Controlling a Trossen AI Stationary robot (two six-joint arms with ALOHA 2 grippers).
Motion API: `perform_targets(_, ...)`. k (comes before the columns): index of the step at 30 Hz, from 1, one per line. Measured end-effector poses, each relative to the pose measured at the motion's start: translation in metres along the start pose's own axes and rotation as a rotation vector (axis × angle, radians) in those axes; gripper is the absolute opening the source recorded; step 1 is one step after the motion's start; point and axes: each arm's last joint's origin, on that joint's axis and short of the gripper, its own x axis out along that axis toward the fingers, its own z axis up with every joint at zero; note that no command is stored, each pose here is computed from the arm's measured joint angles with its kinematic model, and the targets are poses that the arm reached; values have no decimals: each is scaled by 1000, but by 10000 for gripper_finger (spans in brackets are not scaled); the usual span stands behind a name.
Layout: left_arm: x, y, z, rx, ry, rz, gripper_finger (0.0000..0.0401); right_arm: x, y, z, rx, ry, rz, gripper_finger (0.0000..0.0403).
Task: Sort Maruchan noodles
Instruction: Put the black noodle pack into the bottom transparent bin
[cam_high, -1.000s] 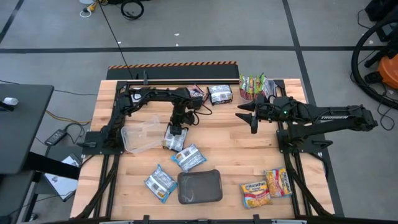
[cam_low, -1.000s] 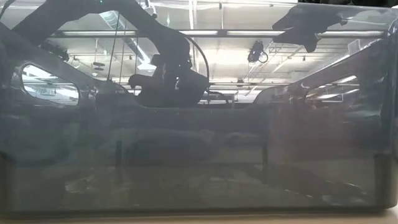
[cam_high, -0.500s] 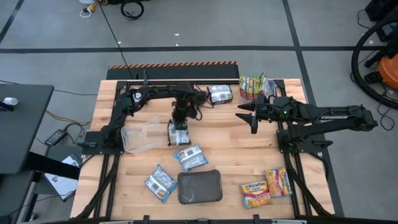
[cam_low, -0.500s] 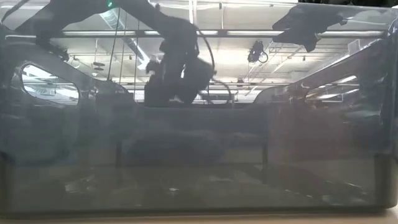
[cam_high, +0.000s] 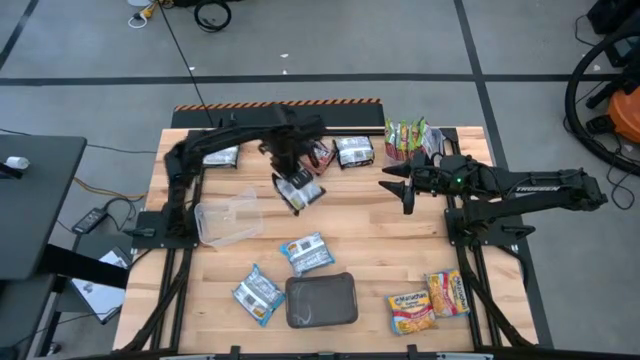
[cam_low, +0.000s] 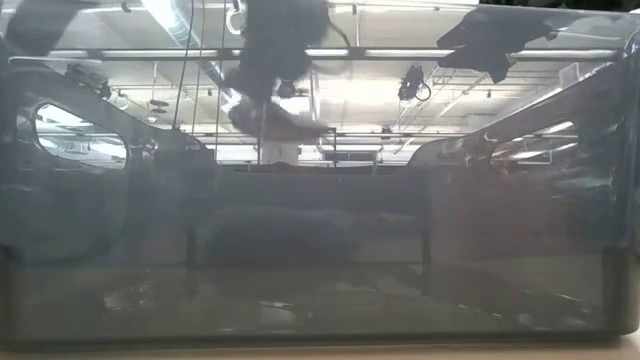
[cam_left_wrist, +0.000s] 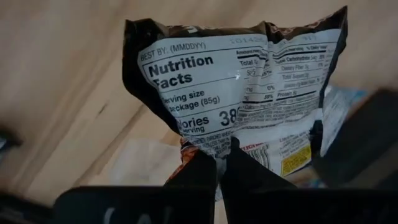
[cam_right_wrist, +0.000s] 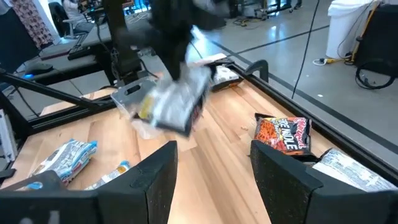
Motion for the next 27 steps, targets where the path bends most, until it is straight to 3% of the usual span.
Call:
perform_targets(4, -37, -8, -31, -93, -117, -1, 12, 0, 0, 1, -11, -16, -14, 208)
perform_targets(9, -55, -14, -79, -181, -177, 20, 13, 0, 1, 5, -35, -50, -7, 208)
perform_targets(18, -20, 15, -162, -499, -89, 103, 13, 3, 3, 12, -97, -123, 13, 208)
perform_targets(27, 30, 49, -202, -764, -4, 242, 13, 38, 13, 5, -72, -102, 85, 208)
